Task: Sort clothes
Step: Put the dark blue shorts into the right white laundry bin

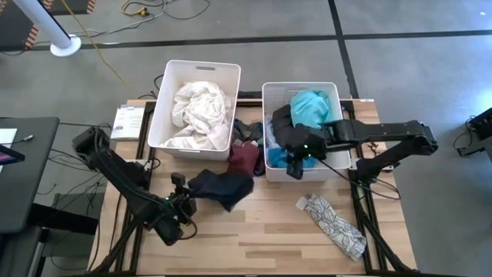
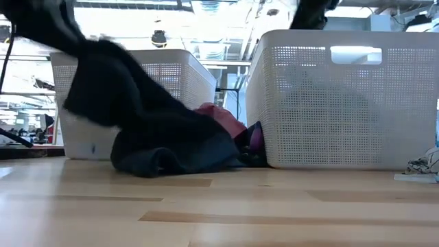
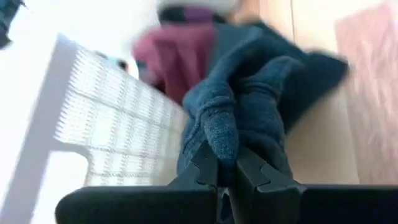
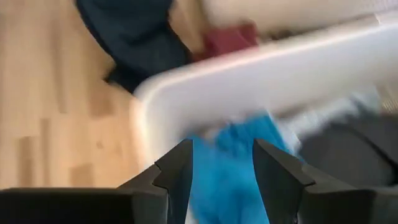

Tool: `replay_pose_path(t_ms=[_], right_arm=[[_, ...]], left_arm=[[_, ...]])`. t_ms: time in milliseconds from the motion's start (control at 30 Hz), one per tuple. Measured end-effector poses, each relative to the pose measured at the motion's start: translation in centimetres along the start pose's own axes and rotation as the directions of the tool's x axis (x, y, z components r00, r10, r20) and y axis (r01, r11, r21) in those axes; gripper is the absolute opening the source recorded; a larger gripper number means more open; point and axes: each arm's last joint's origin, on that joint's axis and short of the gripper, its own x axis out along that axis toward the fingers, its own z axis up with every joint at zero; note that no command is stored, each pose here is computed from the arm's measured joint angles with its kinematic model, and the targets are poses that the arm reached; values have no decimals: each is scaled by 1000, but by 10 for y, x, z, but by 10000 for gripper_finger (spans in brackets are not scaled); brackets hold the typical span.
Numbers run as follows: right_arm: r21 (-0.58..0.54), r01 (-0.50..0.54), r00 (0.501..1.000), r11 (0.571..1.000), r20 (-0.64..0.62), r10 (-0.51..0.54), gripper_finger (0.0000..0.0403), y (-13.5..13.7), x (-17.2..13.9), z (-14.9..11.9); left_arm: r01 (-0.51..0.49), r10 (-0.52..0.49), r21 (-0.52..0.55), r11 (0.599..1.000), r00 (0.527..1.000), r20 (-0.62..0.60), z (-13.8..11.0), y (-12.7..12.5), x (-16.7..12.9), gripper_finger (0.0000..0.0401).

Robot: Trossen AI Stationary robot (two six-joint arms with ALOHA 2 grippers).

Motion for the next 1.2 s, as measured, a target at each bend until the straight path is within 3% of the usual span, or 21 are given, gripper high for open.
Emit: replay_pose_path(t_ms=[367, 600, 900, 1200], right_arm=[[-241, -184, 942, 953, 234, 241, 178, 70, 0, 11], [-351, -188, 910, 917, 289, 298, 178, 102, 27, 16], [-363, -149, 888, 920, 359, 286, 178, 109, 70, 29], [-336, -119, 854, 934, 444, 269, 178, 102, 88, 43]], left_arm=[[-99, 91, 54, 994, 986, 141, 22, 25, -26, 4], [-236, 216, 71, 969, 953, 214, 35, 35, -34, 4], [-373, 341, 70, 925, 898, 278, 52, 49, -49, 4], [-417, 375, 70, 906, 869, 323, 64, 59, -69, 4]])
